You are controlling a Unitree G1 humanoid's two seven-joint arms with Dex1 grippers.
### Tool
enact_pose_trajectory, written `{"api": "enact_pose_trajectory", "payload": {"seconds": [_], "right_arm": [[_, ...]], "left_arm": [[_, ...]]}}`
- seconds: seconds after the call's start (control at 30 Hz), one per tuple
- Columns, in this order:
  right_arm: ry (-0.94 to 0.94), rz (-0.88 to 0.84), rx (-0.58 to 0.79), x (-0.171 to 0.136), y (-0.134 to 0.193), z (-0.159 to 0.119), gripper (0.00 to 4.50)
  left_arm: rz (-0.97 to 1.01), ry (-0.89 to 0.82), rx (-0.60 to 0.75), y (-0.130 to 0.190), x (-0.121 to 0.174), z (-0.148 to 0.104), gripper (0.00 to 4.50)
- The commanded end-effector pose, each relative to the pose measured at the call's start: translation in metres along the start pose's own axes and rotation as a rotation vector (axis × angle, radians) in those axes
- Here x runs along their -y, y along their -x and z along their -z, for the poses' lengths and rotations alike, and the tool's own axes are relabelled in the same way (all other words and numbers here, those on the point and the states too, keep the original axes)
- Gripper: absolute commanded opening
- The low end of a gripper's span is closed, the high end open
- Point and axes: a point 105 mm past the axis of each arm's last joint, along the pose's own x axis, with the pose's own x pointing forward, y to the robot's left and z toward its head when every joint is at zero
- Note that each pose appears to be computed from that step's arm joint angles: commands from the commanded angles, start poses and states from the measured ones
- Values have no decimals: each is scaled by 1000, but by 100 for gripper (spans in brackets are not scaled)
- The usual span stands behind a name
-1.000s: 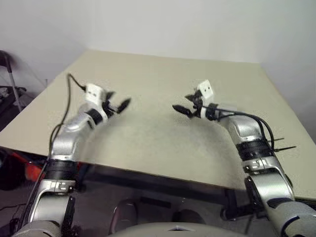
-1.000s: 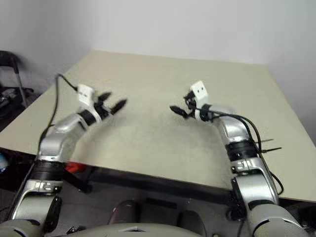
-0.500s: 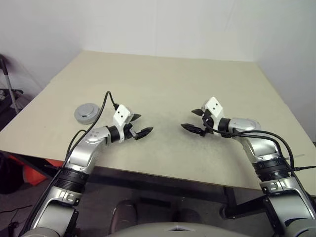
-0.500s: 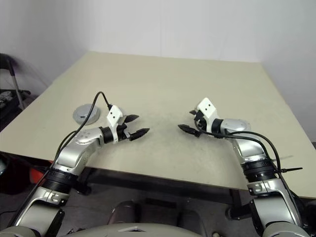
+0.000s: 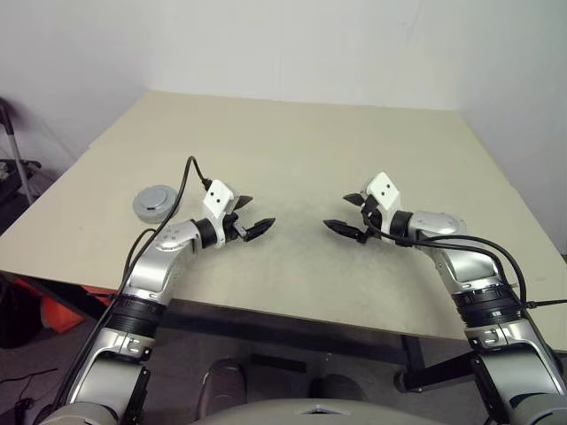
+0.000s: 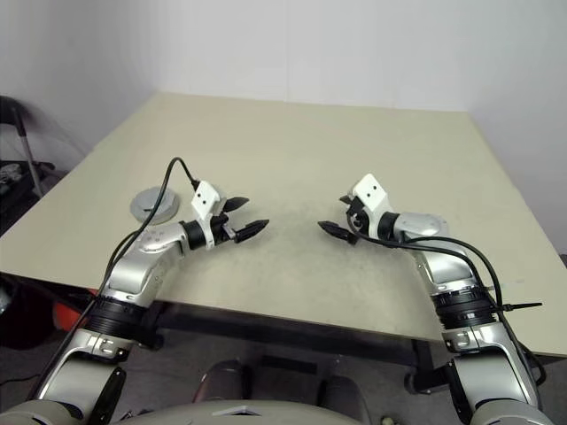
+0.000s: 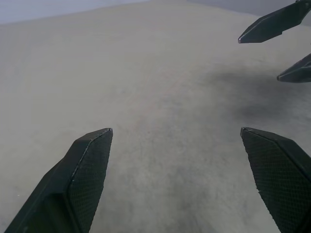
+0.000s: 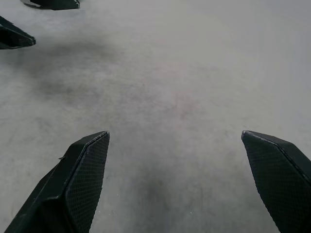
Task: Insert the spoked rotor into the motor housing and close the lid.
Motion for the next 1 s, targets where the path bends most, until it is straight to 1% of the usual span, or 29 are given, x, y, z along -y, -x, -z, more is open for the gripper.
{"api": "enact_pose_trajectory", "payload": {"seconds": [0.03,0.23,0.53,0.6,0.67,0.77,1.0], "right_arm": [[45,26,45,6,1,-18,450],[29,22,62,2,0,-20,450],[20,55,80,9,-1,-23,450],[21,38,94,6,-1,-26,450],[32,32,87,5,-2,-24,450],[44,26,80,3,-1,-22,450],[38,27,86,3,-4,-22,450]], "left_arm": [[-16,-49,57,-1,-9,-20,445],[-27,-44,73,2,-12,-23,445],[-60,-47,67,2,-17,-20,445],[-56,-46,77,1,-16,-24,445],[-56,-43,81,2,-15,-25,445],[-31,-30,104,5,-10,-33,445],[-36,-25,114,6,-10,-38,445]]}}
